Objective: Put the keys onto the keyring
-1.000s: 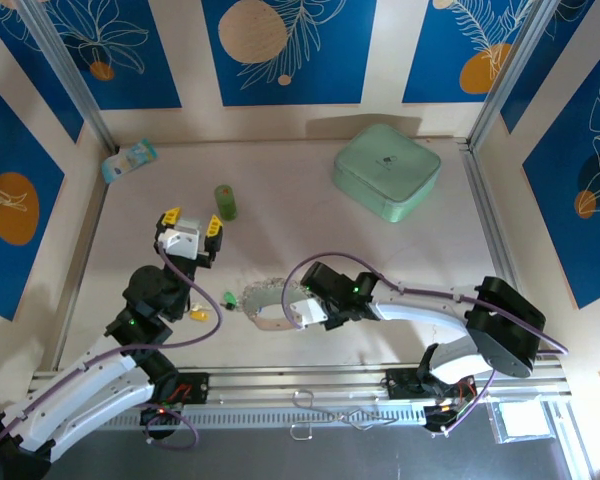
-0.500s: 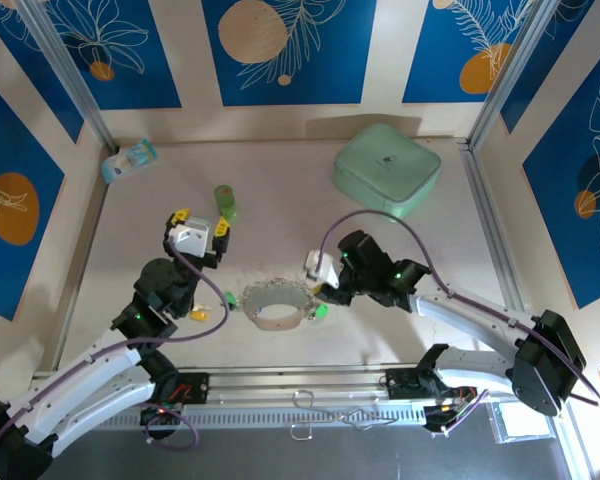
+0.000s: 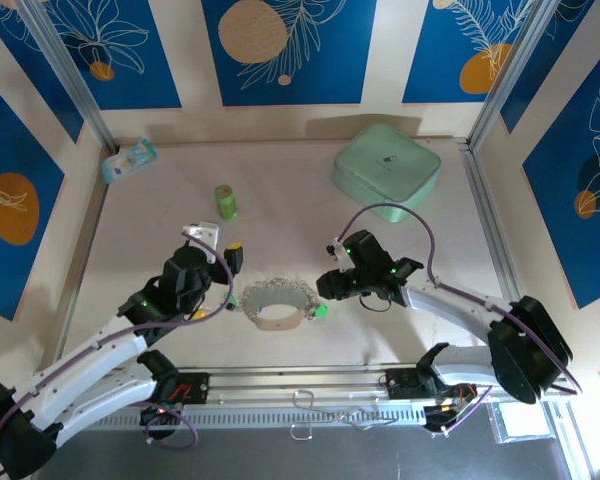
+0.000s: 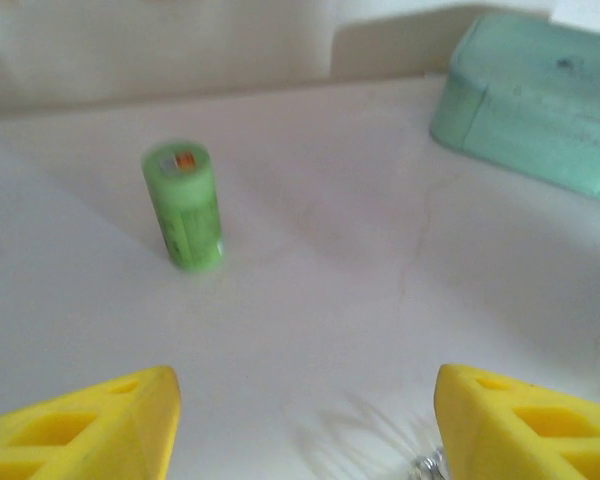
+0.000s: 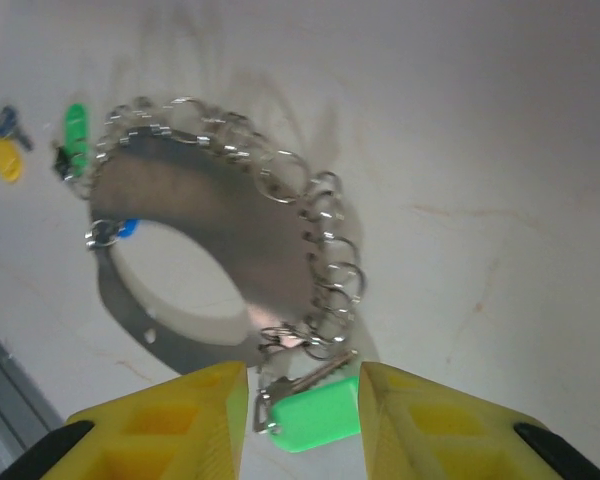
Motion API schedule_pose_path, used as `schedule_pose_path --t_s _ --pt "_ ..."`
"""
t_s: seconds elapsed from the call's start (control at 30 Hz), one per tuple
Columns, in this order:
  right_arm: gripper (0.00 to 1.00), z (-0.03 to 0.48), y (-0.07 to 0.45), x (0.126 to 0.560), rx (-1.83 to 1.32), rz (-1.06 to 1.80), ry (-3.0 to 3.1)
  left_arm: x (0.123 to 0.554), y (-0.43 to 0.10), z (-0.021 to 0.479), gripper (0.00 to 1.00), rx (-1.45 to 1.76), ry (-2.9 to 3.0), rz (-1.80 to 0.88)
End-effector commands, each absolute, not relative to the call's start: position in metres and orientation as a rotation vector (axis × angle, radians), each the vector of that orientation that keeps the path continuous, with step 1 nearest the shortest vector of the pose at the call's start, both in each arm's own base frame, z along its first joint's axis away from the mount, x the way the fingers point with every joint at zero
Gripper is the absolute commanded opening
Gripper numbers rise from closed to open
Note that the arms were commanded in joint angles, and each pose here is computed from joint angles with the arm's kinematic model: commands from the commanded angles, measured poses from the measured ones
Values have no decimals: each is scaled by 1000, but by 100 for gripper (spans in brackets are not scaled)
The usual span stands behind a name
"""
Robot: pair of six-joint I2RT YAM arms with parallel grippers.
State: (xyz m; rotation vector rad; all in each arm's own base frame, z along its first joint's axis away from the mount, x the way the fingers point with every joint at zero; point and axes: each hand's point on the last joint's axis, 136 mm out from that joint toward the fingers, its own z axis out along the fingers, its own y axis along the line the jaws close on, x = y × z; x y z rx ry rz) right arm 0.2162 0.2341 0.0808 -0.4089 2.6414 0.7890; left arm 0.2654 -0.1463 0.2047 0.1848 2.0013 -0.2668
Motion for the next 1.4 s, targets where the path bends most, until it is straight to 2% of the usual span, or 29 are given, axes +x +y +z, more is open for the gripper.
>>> schedule_pose_path --t_s 0.0,0.27,0.5,0.73,0.97,1.17,1.37 --pt "35 80 239 216 -227 880 2743 256 -158 177 66 95 2155 -405" --pt "31 64 251 226 -185 905 2818 248 -200 129 64 106 2382 -595" --pt "33 51 256 215 -189 921 2890 243 -209 108 63 67 2424 -662" --pt "38 49 264 193 -407 860 2914 242 -206 107 64 80 2403 -653" --pt "37 57 269 173 -717 771 2885 243 -207 109 64 101 2378 -657" --pt "39 55 278 180 -763 751 2895 242 -205 111 64 108 2364 -652" --pt "42 36 271 163 -786 689 2989 242 -200 112 64 103 2341 -638"
